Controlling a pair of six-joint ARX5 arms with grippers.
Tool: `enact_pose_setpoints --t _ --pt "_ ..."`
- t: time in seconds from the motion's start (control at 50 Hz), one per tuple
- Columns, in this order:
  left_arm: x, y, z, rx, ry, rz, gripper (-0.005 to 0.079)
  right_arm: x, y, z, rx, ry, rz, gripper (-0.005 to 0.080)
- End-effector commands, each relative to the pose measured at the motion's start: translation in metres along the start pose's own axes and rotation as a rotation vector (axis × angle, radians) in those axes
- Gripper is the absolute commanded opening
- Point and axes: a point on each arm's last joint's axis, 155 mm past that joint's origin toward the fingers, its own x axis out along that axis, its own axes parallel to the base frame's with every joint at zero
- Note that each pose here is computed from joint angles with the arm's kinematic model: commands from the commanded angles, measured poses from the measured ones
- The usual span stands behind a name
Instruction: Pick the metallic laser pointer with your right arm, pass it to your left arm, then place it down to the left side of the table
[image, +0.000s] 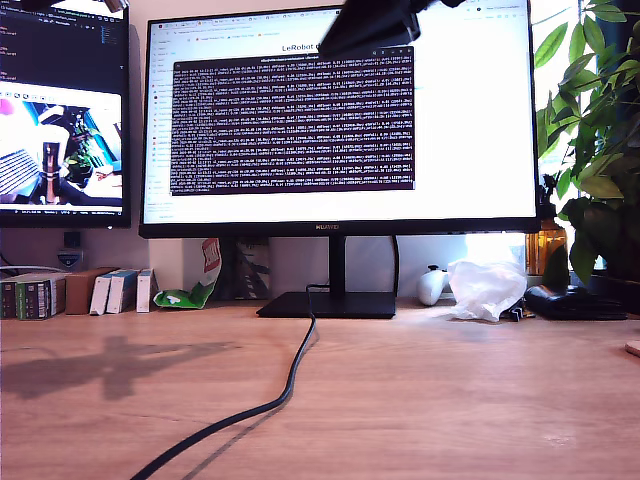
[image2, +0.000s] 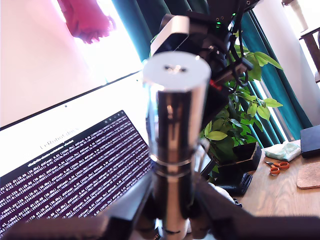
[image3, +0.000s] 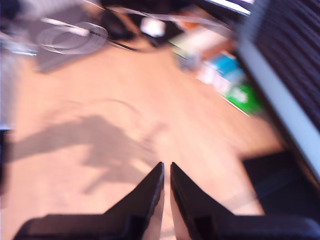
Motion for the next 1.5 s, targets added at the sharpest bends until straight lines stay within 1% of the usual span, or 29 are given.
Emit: enact_pose_setpoints --t 0.0,0.06,0.1,0.18,0.3,0.4,0.46,0.56,0.68,0.86,0.98,1.08,1.24,1.48 --pt "0.0 0.004 0.008 0.018 -0.013 0.005 -0.002 -0.004 -0.005 0.003 0.01 0.003 -0.053 -0.0013" --pt "0.0 0.004 0.008 0.019 -0.013 0.005 -0.002 -0.005 -0.015 0.001 0.023 0.016 -0.103 -0.0013" --pt "0.0 0.004 0.008 0.018 -0.013 0.005 -0.002 -0.009 -0.027 -0.001 0.061 0.024 -0.157 -0.0013" --pt "0.0 0.004 0.007 0.016 -0.012 0.005 -0.002 -0.019 -0.051 -0.008 0.127 0.033 -0.252 -0.0013" --pt "0.001 0.004 0.006 0.011 -0.008 0.004 -0.002 -0.038 -0.079 -0.019 0.203 0.05 -0.368 -0.0013" --pt "0.001 0.004 0.005 0.004 -0.004 0.004 -0.002 -0.057 -0.092 -0.031 0.265 0.075 -0.439 -0.0013" --pt "0.001 0.004 0.004 -0.002 0.0 0.004 -0.002 -0.07 -0.102 -0.038 0.295 0.092 -0.505 -0.0013" --pt "0.001 0.004 0.003 -0.004 0.001 0.004 -0.002 -0.091 -0.112 -0.041 0.314 0.105 -0.601 -0.0013" --pt "0.001 0.005 0.003 -0.004 0.002 0.011 -0.002 -0.114 -0.117 -0.041 0.336 0.111 -0.699 -0.0013" --pt "0.001 0.005 0.003 -0.005 0.003 0.011 -0.002 -0.135 -0.121 -0.049 0.394 0.118 -0.778 -0.0013" --pt "0.0 0.005 0.001 -0.014 0.009 0.014 -0.002 -0.144 -0.121 -0.068 0.437 0.152 -0.817 -0.0013" --pt "0.0 0.005 -0.003 -0.035 0.022 0.012 -0.002 -0.147 -0.115 -0.084 0.451 0.168 -0.825 -0.0013" --pt "0.0 0.006 -0.013 -0.083 0.056 0.024 -0.002 -0.16 -0.101 -0.101 0.466 0.13 -0.86 -0.0013" --pt "-0.002 0.006 -0.031 -0.167 0.116 0.041 -0.002 -0.203 -0.085 -0.14 0.516 0.057 -1.012 -0.0013"
